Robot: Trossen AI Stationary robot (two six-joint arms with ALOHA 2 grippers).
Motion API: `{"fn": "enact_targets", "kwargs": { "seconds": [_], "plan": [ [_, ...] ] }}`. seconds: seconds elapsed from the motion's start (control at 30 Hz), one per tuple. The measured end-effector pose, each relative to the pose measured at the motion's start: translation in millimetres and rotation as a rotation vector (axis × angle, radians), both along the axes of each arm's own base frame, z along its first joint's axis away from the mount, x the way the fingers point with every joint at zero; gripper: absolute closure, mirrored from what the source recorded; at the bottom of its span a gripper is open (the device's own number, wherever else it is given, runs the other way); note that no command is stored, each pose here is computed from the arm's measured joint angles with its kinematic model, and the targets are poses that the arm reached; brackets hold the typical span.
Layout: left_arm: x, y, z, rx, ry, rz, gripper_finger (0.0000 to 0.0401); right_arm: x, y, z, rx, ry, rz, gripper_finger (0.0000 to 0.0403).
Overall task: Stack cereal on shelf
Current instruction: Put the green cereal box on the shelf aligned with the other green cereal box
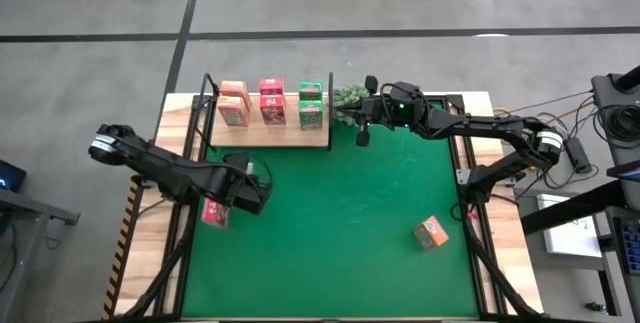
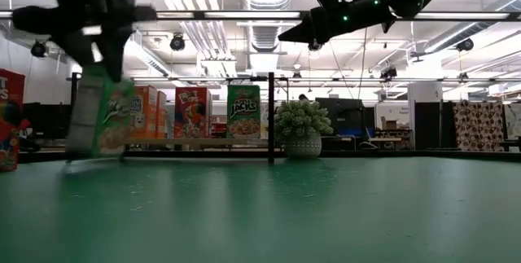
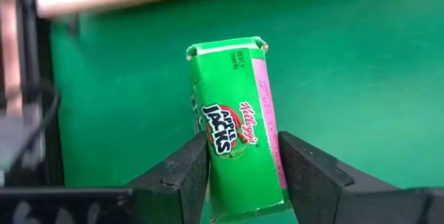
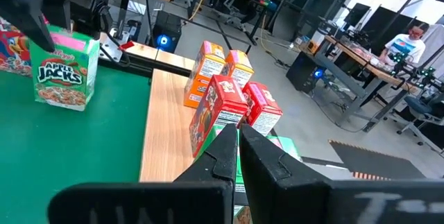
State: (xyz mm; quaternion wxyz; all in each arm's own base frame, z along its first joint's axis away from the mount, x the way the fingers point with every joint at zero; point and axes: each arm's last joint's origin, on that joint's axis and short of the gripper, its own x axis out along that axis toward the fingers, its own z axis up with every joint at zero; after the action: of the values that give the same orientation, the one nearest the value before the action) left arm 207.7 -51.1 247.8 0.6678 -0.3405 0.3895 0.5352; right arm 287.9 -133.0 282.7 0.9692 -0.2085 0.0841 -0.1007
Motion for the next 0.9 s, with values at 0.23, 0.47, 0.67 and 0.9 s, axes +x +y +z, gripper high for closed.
{"fn": "enact_targets", "kwargs": {
  "seconds": [0.23,0.47,0.67,0.9],
  "plan": [
    [18,0,42,0.239,-0.014,-0.352,0.0252,0,0,0,0.001,0.001,0.000,0.0394],
    [50,-8,68,0.495,0.047,-0.970,0.0252,0,0,0,0.005,0.002,0.000,0.0394],
    [74,2,79,0.640,-0.001,-1.387,0.0252,-2,1,-9,0.077,0.076,-0.006,0.0394],
    [77,53,76,0.604,0.079,-1.388,0.0252,-6,4,-11,0.186,0.122,-0.021,0.0394]
  ]
}}
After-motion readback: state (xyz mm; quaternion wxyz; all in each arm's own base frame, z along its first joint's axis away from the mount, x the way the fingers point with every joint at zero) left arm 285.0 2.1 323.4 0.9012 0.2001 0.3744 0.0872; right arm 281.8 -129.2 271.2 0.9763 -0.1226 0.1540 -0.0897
